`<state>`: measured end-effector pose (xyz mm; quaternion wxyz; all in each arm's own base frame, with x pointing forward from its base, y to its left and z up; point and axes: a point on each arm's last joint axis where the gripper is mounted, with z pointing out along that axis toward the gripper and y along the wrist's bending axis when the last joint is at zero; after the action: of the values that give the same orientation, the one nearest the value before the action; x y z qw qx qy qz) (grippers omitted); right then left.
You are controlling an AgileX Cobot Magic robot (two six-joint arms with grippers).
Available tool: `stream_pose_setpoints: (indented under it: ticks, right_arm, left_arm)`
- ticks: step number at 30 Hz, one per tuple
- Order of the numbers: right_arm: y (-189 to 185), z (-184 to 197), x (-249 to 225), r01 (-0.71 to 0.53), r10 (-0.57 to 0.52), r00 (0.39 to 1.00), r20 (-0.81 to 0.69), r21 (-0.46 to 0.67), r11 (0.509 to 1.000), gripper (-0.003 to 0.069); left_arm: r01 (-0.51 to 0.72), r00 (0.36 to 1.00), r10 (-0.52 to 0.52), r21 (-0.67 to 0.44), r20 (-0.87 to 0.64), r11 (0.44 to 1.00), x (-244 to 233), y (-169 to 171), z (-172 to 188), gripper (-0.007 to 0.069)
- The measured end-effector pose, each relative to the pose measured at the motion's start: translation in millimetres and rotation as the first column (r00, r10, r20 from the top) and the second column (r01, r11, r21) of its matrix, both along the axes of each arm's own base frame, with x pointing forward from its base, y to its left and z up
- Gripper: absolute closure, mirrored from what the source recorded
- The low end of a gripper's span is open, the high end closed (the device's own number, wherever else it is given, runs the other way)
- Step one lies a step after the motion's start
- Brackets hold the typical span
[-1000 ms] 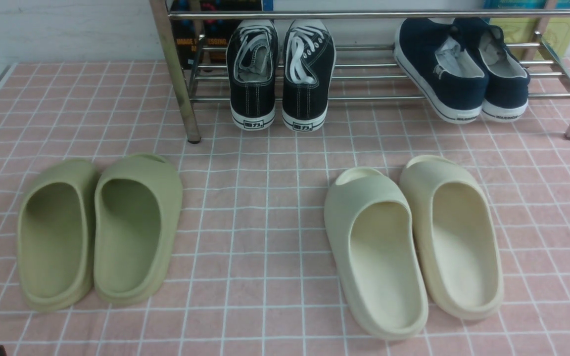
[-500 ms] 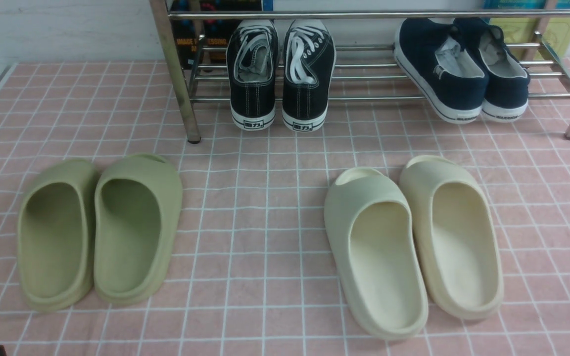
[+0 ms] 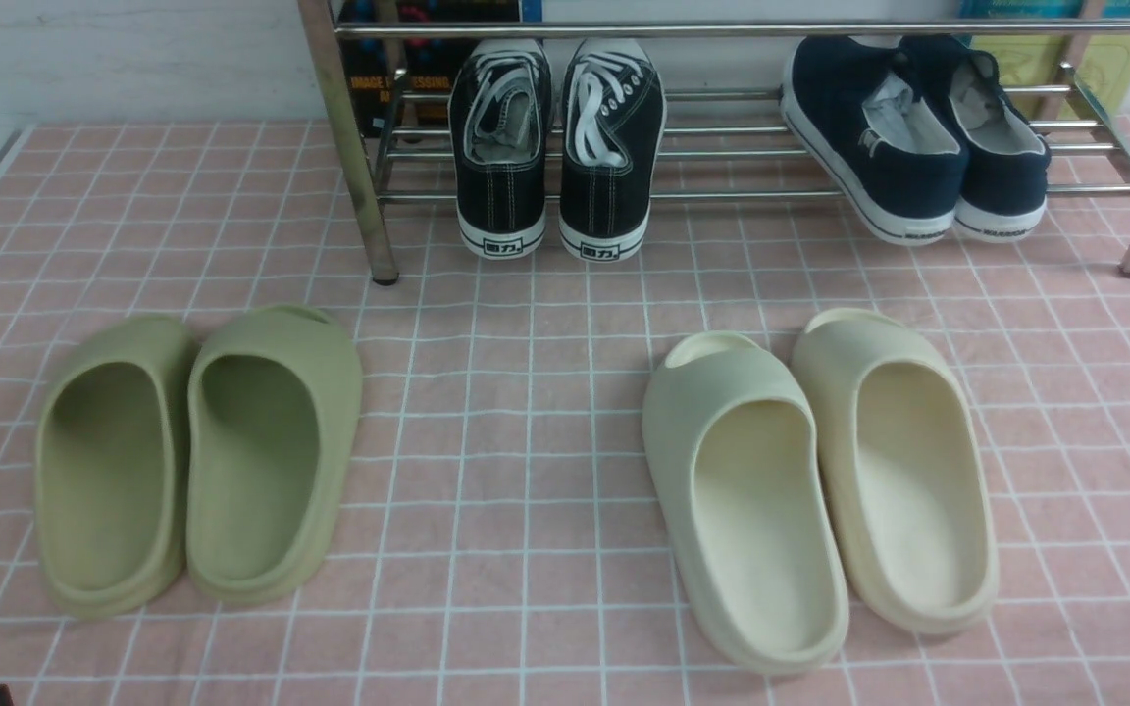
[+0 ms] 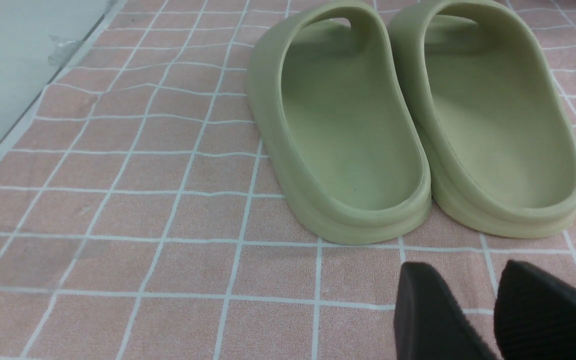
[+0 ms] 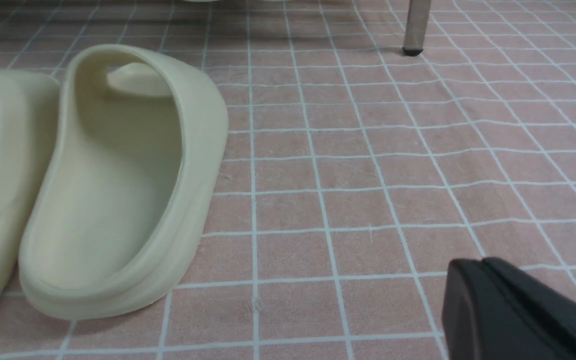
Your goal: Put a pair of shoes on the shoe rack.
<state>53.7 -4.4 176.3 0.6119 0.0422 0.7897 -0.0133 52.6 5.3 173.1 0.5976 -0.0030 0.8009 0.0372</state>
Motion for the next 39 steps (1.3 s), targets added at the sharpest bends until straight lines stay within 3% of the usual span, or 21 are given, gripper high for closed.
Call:
stream_pose_setpoints:
  ticks: [39]
  right_arm:
    - [1.0,-1.0,-0.9,-0.019,0.019,0.999,-0.029,0.000,1.000,0.0667]
  left_arm:
    - [0.000,1.000,0.000,0.000,0.000,1.000,0.0,0.0,0.0,0.0386]
